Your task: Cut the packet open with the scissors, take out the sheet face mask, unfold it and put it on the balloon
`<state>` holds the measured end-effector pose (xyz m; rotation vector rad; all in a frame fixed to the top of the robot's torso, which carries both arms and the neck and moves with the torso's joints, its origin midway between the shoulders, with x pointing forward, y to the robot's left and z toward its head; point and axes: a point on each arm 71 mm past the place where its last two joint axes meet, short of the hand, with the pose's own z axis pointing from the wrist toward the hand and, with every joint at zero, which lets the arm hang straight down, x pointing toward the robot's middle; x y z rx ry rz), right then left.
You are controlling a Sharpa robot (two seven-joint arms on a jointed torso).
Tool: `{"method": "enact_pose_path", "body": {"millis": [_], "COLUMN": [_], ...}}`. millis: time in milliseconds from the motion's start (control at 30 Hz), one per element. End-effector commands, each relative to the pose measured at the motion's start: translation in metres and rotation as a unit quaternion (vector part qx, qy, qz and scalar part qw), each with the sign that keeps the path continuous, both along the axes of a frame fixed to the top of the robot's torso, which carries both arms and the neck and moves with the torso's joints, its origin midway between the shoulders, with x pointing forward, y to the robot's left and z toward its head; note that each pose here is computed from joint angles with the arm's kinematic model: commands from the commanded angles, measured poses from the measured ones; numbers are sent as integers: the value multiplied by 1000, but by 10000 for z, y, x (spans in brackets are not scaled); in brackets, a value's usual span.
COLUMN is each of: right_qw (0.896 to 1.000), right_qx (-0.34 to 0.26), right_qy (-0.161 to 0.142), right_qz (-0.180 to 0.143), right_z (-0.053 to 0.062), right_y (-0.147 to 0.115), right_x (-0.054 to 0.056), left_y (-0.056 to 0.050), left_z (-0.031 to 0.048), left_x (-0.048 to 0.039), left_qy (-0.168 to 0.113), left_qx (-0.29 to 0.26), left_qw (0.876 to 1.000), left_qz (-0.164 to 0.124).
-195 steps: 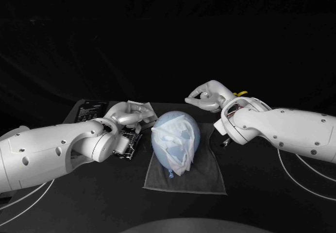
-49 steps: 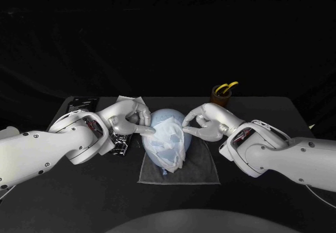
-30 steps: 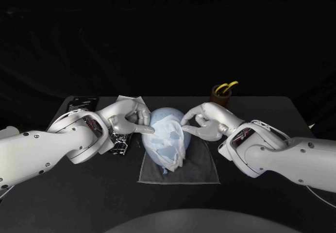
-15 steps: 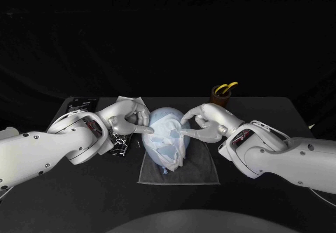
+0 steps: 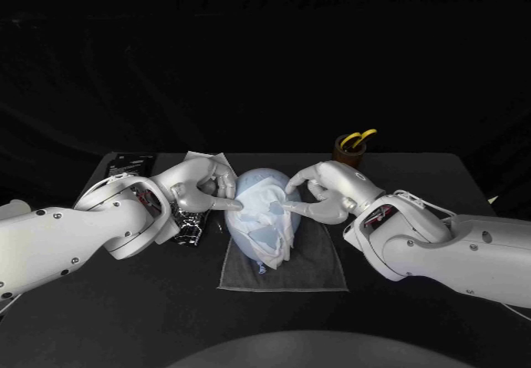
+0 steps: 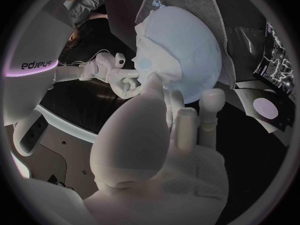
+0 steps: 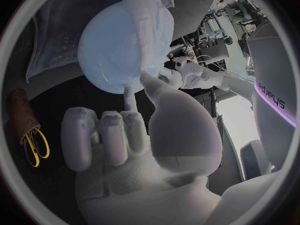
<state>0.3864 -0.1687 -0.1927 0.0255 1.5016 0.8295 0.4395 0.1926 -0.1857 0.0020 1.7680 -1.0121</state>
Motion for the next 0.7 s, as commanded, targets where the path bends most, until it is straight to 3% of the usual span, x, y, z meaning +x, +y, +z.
{"method": "enact_pose_path", "body": {"millis": [33, 300, 700], "right_qw": [999, 999, 999], "right_qx": [-1, 6, 12], "right_qy": [-36, -50, -38], "right_qz": [-21, -20, -16], "right_z": [43, 69, 61], "right_y": [-19, -18, -18], "right_x": [-5, -24, -29], "left_y": [-1, 12, 26], "left_z": [-7, -19, -41], "left_x": [-2, 13, 55], "left_qy": [4, 8, 7], "left_qx": [-2, 1, 12], "left_qw": [1000, 1000, 1000], "left_qz": [1, 4, 11]}}
